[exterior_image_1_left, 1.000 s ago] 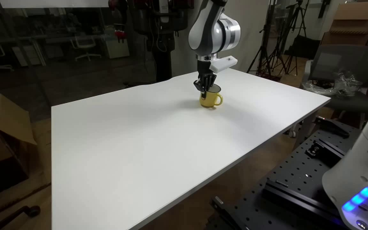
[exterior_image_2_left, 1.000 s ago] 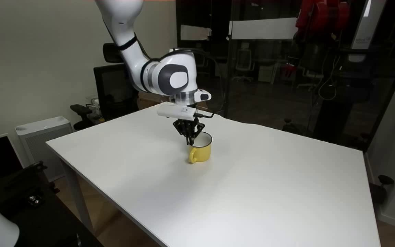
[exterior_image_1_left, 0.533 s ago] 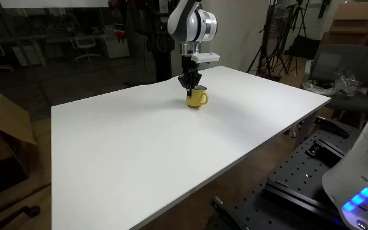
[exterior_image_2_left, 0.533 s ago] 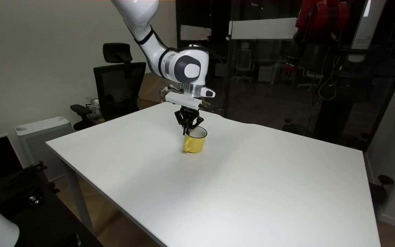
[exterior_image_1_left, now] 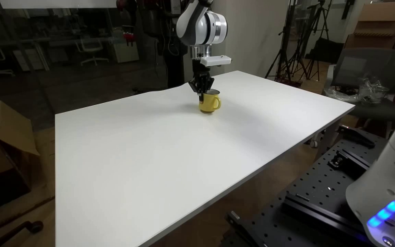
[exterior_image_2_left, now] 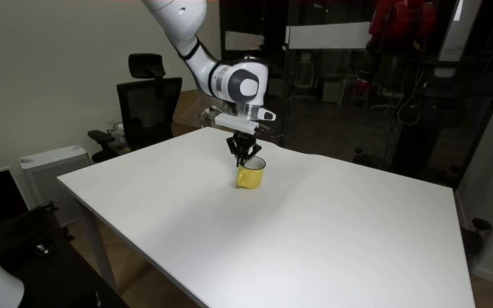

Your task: Move the cup backwards

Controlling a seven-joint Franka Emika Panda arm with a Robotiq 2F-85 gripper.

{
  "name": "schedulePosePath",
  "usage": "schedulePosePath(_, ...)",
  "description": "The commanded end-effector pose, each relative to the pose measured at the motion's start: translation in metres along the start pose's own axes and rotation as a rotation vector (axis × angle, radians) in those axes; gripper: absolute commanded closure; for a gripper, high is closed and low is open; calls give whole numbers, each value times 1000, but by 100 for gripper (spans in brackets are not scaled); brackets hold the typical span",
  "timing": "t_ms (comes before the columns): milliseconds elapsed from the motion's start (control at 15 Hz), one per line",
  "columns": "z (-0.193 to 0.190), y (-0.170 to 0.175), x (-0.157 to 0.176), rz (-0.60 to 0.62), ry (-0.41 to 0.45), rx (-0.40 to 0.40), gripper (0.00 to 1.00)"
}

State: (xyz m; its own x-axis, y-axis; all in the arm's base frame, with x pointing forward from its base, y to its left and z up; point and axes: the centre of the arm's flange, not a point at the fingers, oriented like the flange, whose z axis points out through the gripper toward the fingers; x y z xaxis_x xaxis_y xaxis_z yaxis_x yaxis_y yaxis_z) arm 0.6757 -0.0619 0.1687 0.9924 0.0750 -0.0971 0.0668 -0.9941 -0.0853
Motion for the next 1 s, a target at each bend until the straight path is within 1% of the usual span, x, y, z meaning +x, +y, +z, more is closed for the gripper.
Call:
schedulePosePath(0, 7, 3, 21, 54, -4, -38, 97)
schedulePosePath(200, 7, 3, 23, 70, -19, -54, 97)
schedulePosePath(267, 7, 3, 23, 70, -32, -57, 64)
schedulePosePath(333, 2, 1, 10, 39, -6, -33, 88)
schedulePosePath(467, 9, 2, 10, 41, -19, -36, 76)
schedulePosePath(533, 12, 3, 10, 41, -22, -36, 68)
schedulePosePath(600, 13, 3, 10, 42, -24, -37, 65)
schedulePosePath(933, 11, 4, 11, 43, -21, -39, 64)
